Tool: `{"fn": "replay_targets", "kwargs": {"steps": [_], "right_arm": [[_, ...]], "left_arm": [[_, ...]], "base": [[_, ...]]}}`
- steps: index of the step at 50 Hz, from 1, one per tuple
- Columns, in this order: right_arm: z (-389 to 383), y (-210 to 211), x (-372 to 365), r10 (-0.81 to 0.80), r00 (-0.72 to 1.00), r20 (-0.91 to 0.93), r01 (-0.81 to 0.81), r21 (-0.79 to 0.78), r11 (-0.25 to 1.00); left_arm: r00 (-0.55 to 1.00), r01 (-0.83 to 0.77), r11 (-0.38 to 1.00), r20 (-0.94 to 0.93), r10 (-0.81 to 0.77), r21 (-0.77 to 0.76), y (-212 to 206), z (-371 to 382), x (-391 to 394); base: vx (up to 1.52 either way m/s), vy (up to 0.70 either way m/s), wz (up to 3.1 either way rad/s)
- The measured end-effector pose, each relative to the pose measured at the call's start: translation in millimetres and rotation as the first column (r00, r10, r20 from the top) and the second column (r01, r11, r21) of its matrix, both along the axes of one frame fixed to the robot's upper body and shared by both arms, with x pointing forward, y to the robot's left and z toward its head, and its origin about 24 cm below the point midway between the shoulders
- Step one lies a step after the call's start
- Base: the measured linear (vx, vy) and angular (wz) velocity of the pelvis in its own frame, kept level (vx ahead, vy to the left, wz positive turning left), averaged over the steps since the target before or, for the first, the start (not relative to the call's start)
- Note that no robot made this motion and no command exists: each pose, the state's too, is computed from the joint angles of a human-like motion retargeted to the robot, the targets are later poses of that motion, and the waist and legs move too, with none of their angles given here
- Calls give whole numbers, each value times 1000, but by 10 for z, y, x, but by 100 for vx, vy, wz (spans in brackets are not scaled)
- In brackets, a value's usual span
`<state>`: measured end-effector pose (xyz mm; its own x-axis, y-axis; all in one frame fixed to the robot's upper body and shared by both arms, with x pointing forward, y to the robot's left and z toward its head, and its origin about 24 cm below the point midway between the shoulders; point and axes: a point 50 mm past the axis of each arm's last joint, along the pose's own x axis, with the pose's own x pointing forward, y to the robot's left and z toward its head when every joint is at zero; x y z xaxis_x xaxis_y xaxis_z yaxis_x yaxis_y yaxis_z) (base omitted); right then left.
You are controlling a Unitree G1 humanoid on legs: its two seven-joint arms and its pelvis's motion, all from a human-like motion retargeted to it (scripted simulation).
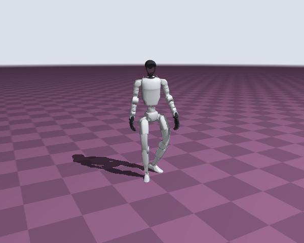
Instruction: In place motions
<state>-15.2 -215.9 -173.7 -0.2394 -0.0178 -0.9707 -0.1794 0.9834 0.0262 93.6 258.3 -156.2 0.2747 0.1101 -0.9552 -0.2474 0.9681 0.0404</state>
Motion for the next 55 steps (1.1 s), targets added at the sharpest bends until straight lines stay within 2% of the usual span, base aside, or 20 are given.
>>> {"fn": "replay_targets", "kwargs": {"steps": [6, 13, 17, 20, 25, 28, 33, 37, 41, 45, 50, 55], "right_arm": [[-10, 119, 702, 265, 931, 252, -270, -13, 963], [10, 416, 979, 317, 871, 375, -362, 53, 931], [-5, 434, 927, 219, 902, 372, -267, 83, 960], [-29, 343, 720, 205, 934, 294, -245, 107, 964], [-37, 165, 489, 234, 957, 169, -240, 18, 970], [-37, 127, 399, 198, 970, 144, -200, 4, 980], [-44, 159, 230, -24, 991, 131, 19, 38, 999], [-32, 134, 149, -142, 986, 91, 139, 44, 989], [-8, 6, 192, -38, 997, 73, 36, 17, 999], [2, -96, 193, 76, 993, 95, -73, -29, 997], [19, -118, -99, 35, 999, 35, -34, -17, 999], [65, -124, -389, 3, 997, -81, -2, 6, 1000]], "left_arm": [[996, 3, 995, -93, -12, -99, -318, -130, -259], [955, -72, 983, -297, 19, -170, -627, -219, -898], [936, -69, 984, -351, 7, -164, -685, -216, -1002], [928, -61, 984, -372, -7, -170, -722, -216, -1071], [943, -76, 981, -333, 12, -179, -701, -223, -1017], [952, -62, 985, -306, 10, -161, -612, -217, -924], [973, -1, 992, -231, -28, -122, -412, -191, -745], [981, -44, 994, -192, 25, -96, -368, -182, -656], [978, -130, 983, -182, 106, -126, -429, -194, -669], [983, -57, 988, -180, 30, -146, -405, -186, -655], [979, 53, 995, -192, -69, -85, -225, -146, -613], [985, 12, 997, -171, -25, -75, -100, -96, -442]], "base": [[6, 1, -108], [19, -5, -47], [8, -4, -2], [22, -3, -16], [4, -6, 69], [-3, -9, -86], [-2, -10, 3], [-5, -3, 170], [-4, 7, 167], [-4, 17, 272], [-6, 15, 371], [-8, 27, 456]]}}
